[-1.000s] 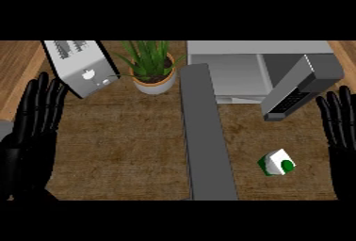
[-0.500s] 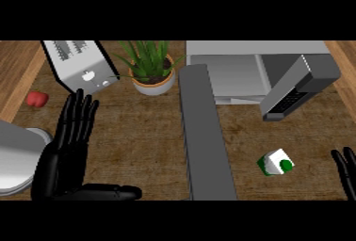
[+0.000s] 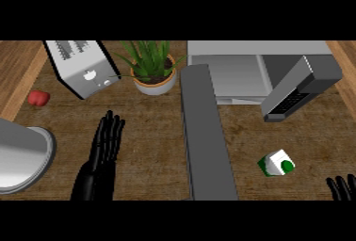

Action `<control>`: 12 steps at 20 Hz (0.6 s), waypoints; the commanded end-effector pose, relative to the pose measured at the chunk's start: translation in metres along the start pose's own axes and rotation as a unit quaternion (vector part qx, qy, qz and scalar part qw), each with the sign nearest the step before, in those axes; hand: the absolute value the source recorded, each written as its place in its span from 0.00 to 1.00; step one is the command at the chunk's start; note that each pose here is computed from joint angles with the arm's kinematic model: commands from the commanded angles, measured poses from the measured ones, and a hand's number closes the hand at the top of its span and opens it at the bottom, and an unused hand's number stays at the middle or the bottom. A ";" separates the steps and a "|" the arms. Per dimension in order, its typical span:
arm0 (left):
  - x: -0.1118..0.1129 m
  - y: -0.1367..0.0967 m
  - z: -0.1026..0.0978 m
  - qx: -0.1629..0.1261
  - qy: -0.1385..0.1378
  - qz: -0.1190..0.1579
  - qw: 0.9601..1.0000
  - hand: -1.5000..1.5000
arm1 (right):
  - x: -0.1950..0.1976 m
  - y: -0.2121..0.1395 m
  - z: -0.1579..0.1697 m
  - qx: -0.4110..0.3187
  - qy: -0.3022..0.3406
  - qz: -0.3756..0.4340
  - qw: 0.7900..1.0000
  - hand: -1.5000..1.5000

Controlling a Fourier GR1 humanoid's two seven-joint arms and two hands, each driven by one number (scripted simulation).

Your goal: Pick up the milk, place it into the microwave and close the microwave

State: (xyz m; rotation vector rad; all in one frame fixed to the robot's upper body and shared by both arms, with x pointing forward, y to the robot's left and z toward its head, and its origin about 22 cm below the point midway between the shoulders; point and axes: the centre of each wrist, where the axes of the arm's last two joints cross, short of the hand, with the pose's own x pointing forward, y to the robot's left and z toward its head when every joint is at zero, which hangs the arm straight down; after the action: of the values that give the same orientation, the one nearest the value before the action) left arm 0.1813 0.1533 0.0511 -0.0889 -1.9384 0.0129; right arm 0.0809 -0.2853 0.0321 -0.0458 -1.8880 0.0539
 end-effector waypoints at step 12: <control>-0.028 -0.042 0.020 0.010 0.016 0.004 1.000 0.00 | -0.073 0.000 -0.005 -0.039 0.018 0.024 0.999 0.00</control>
State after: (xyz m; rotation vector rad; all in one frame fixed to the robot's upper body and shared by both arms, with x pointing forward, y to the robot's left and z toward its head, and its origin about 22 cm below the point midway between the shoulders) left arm 0.1645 0.1198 0.0286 -0.0838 -1.9361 0.0337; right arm 0.0899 -0.2960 -0.0269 -0.1288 -1.8685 0.0241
